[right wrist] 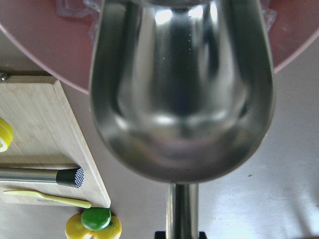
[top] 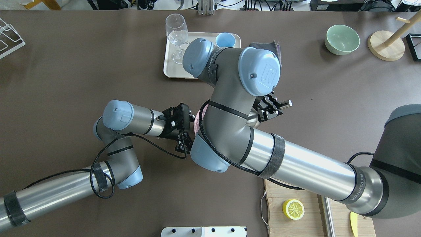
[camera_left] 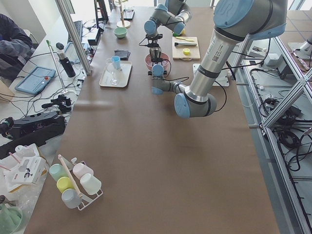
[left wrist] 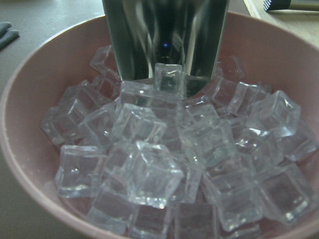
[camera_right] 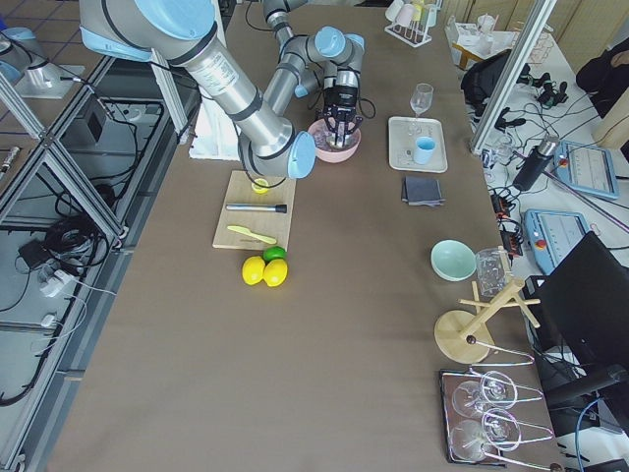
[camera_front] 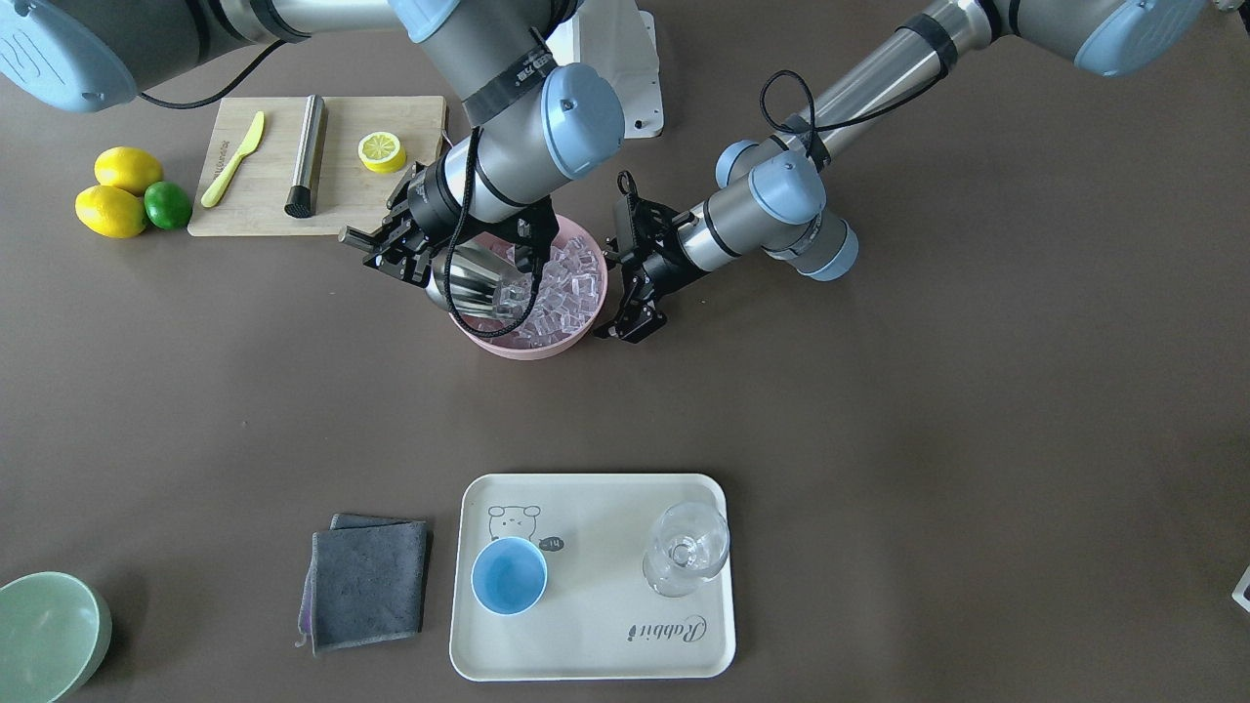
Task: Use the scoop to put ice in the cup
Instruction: 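Push the scoop into the ice cubes with the right gripper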
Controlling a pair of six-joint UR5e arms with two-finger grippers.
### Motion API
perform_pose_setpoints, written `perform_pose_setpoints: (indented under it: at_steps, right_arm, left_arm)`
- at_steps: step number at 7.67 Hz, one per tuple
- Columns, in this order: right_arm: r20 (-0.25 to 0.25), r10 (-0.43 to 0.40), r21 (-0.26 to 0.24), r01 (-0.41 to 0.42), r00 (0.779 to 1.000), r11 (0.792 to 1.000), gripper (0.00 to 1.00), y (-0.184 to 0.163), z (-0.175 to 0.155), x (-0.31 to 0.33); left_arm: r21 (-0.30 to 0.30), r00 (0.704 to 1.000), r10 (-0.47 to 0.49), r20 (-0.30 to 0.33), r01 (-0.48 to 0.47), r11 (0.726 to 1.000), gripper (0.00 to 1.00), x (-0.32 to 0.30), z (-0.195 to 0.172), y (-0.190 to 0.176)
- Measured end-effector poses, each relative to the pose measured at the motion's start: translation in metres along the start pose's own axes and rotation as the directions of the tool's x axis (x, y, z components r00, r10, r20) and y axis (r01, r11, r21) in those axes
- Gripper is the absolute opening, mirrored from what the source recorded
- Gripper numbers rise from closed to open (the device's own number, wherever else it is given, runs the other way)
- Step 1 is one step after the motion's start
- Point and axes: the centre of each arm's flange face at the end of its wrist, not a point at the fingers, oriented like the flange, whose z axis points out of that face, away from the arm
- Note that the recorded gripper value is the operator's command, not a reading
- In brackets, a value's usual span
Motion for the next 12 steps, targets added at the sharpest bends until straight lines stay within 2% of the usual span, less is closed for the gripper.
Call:
perform_pose_setpoints:
  at_steps: [4, 6, 8, 10, 12]
  right_arm:
    - [-0.024, 0.054, 0.066, -0.053, 0.998, 0.996, 0.00, -0.038, 0.005, -0.033]
    - [-0.035, 0.082, 0.099, -0.078, 0.996, 0.992, 0.00, -0.034, 0.015, -0.039]
    - [-0.050, 0.136, 0.152, -0.127, 0.989, 0.980, 0.00, -0.020, 0.031, -0.045]
    - [-0.061, 0.205, 0.234, -0.185, 0.977, 0.954, 0.00, -0.016, 0.043, -0.046]
    - [-0.051, 0.287, 0.325, -0.256, 0.957, 0.911, 0.00, -0.018, 0.045, -0.046]
  left_arm:
    - [-0.004, 1.000, -0.002, 0.000, 0.002, 1.000, 0.98, 0.000, 0.001, 0.001]
    - [-0.012, 1.000, -0.005, -0.001, 0.005, 1.000, 0.98, 0.000, 0.002, 0.001]
    - [-0.025, 1.000, -0.012, 0.001, 0.012, 1.000, 0.98, -0.002, 0.004, -0.001]
    - [-0.039, 1.000, -0.017, 0.003, 0.017, 0.999, 0.98, -0.003, 0.006, -0.005]
    - [-0.047, 1.000, -0.021, 0.004, 0.021, 0.999, 0.98, -0.004, 0.006, -0.008]
